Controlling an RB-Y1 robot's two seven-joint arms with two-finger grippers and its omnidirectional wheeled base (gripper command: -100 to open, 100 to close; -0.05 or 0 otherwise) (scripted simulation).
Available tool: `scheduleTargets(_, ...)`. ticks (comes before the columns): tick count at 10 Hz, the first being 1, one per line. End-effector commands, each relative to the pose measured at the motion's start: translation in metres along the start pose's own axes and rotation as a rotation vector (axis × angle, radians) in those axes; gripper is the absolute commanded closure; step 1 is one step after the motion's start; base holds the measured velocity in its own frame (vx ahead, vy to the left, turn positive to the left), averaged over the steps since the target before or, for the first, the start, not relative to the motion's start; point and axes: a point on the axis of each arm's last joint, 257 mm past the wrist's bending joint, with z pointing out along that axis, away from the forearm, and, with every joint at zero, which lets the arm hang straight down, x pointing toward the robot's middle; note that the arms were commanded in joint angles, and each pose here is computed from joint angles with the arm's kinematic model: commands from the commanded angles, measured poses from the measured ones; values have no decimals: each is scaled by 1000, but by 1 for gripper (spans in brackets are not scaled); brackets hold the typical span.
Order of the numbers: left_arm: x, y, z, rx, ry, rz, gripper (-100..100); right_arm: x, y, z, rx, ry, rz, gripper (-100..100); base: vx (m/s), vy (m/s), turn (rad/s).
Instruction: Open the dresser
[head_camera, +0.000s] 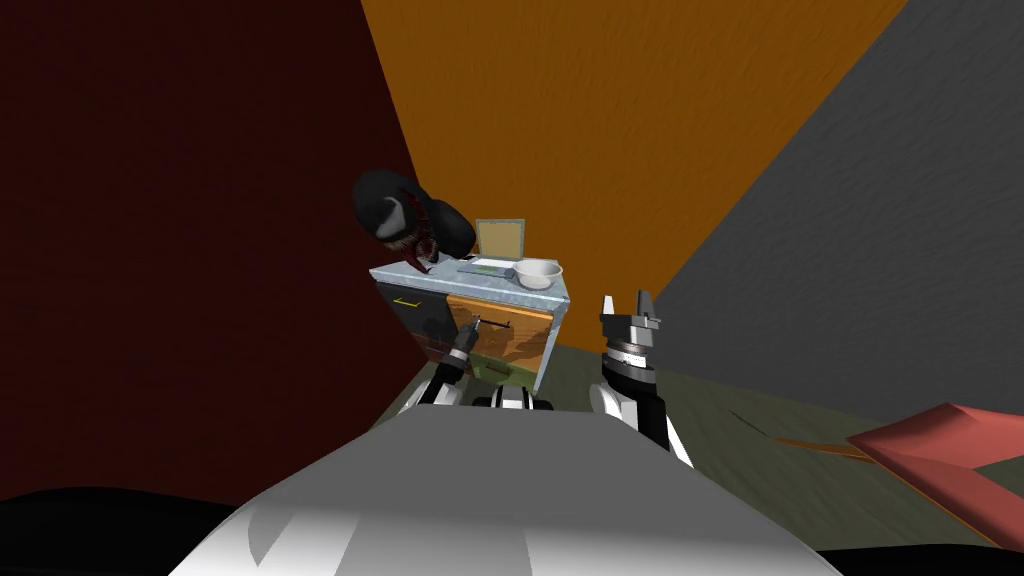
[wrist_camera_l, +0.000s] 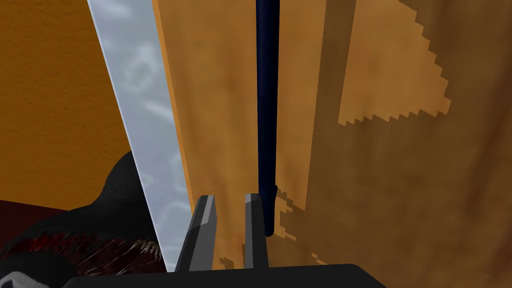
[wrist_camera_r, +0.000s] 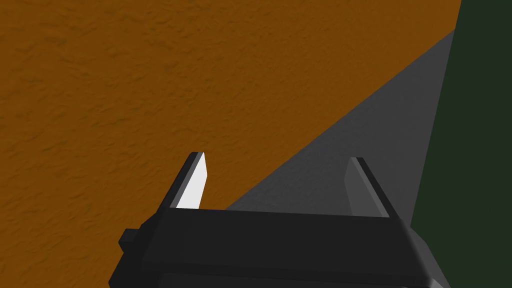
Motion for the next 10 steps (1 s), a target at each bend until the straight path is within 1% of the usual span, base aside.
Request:
scheduleTargets(1,0,6,1,-4,-1,0,100,0,0,0,0,0,0,0,-47,12,-38)
scheduleTargets(2,0,8,1,-4,-1,1,100,0,0,0,0,0,0,0,-68,13,-41)
scheduleTargets(3,0,5,0,-1,-1,0,100,0,0,0,0,0,0,0,-27,6,-5)
scheduleTargets(4,3,11,-1,-7,1,3,-100,0,0,0,0,0,0,0,-54,-88,-1)
scheduleTargets(6,2,10,-1,-7,1,3,-100,0,0,0,0,0,0,0,-62,-105,-3)
scheduleTargets(8,2,1,0,-8,1,3,-100,0,0,0,0,0,0,0,71,-26,-2)
scheduleTargets(9,3,4,-1,-6,1,3,-100,0,0,0,0,0,0,0,46,-8,2)
scheduleTargets(10,3,10,-1,-8,1,3,100,0,0,0,0,0,0,0,-40,17,4)
